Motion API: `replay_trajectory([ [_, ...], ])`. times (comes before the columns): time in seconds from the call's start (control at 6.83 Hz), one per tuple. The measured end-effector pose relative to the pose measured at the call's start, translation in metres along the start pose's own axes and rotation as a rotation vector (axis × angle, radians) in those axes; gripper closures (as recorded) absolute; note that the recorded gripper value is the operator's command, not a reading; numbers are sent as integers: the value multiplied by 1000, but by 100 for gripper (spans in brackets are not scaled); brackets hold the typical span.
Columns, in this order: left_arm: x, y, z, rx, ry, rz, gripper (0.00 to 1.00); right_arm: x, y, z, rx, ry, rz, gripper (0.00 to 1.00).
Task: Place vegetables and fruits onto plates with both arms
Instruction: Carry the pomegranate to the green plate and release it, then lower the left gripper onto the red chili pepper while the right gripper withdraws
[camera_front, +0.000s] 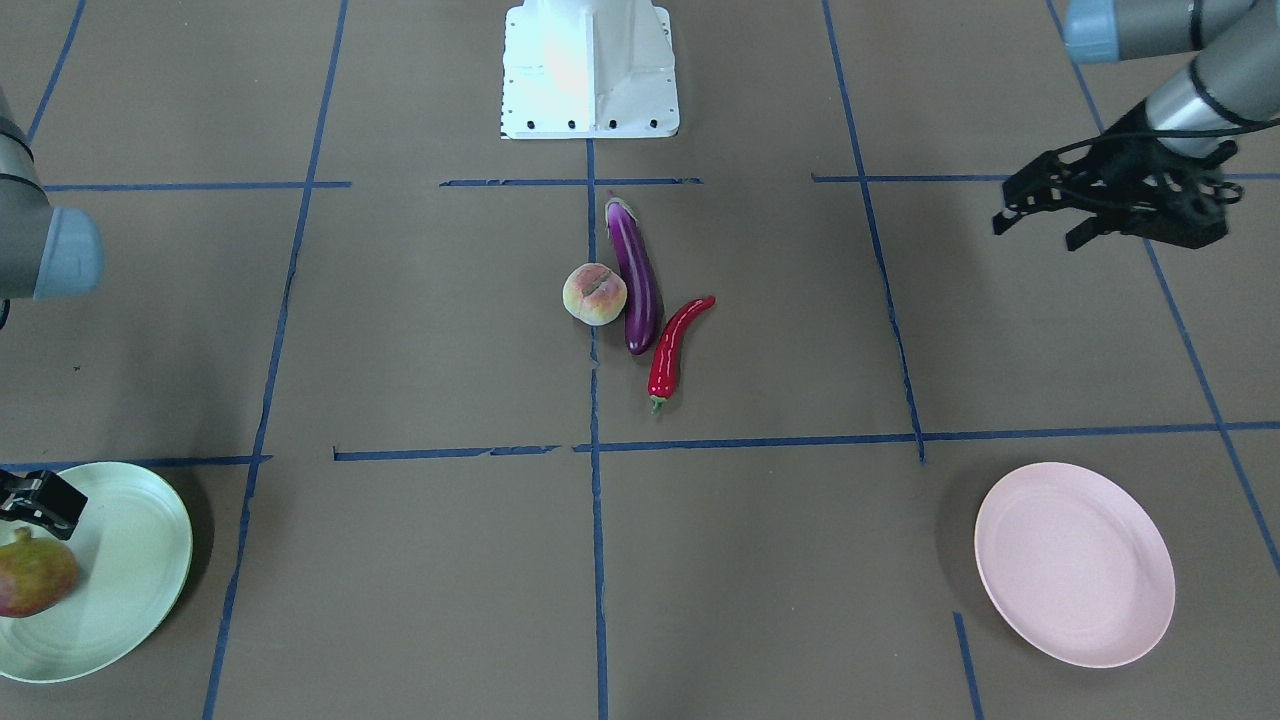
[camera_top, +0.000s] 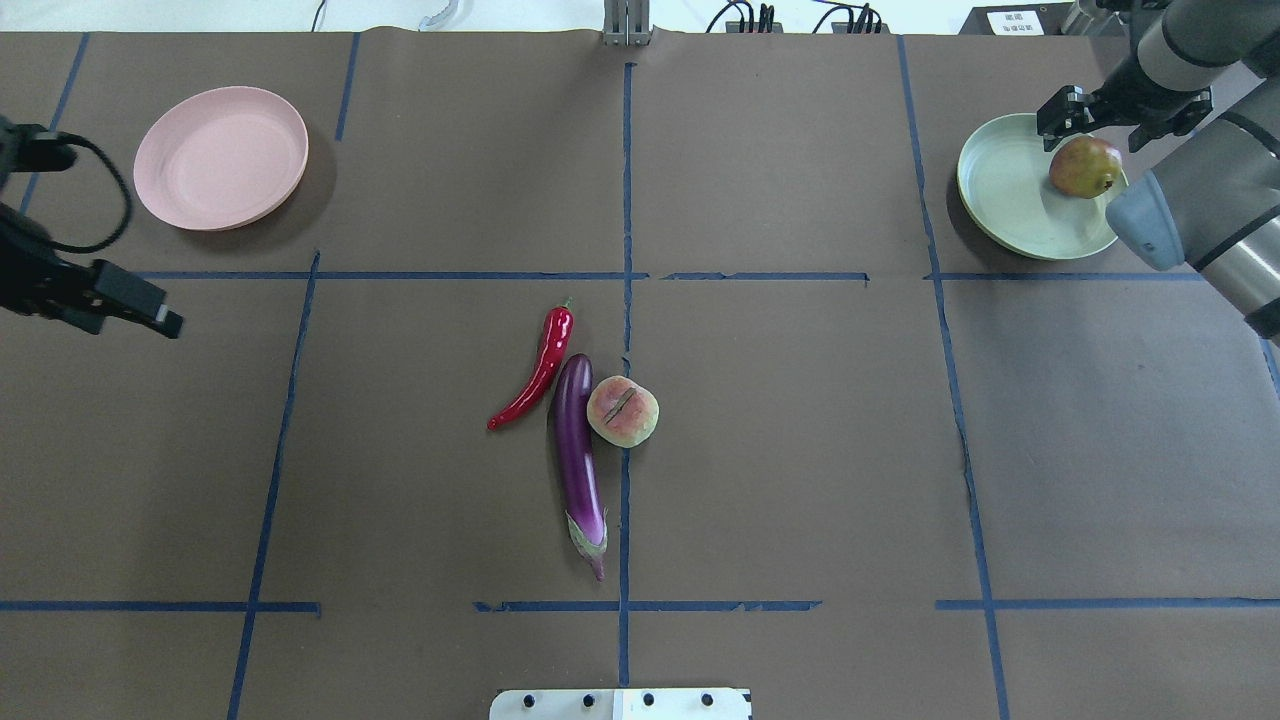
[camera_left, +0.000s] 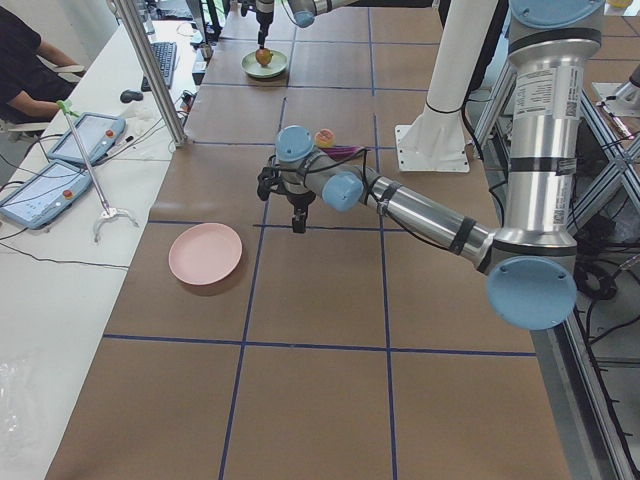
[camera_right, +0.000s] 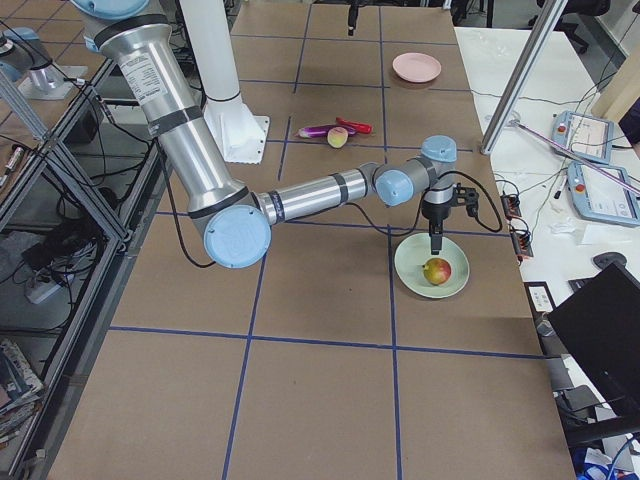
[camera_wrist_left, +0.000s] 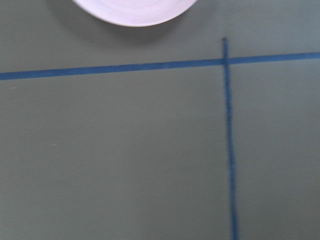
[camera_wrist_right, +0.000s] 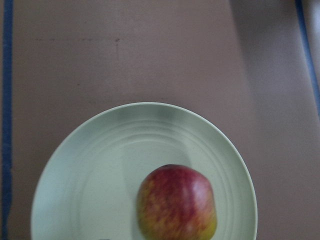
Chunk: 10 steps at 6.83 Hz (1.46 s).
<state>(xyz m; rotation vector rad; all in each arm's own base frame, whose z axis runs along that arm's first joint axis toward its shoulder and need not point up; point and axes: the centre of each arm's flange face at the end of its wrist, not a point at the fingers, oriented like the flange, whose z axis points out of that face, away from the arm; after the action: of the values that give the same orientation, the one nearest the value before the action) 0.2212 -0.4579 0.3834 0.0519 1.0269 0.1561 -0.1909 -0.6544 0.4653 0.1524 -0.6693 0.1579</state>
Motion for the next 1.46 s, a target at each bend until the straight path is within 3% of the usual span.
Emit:
replay_trajectory([
  [0.29, 124, -22, 55, 1, 25, 67, 1, 19, 26, -44, -81, -189, 29, 0],
  [0.44, 177, -31, 88, 21, 9, 85, 3, 29, 38, -60, -118, -261, 50, 0],
  [0.59, 221, -40, 120, 40, -13, 84, 7, 32, 48, -72, -130, -296, 71, 0],
  [0.88, 281, -60, 168, 96, -60, 34, 20, 34, 58, -80, -136, -316, 100, 0],
  [1.17, 307, -86, 208, 161, -70, -20, 22, 41, 64, -76, -143, -313, 110, 0],
  [1.46, 307, -102, 232, 186, -78, -48, 24, 45, 67, -74, -146, -312, 113, 0],
])
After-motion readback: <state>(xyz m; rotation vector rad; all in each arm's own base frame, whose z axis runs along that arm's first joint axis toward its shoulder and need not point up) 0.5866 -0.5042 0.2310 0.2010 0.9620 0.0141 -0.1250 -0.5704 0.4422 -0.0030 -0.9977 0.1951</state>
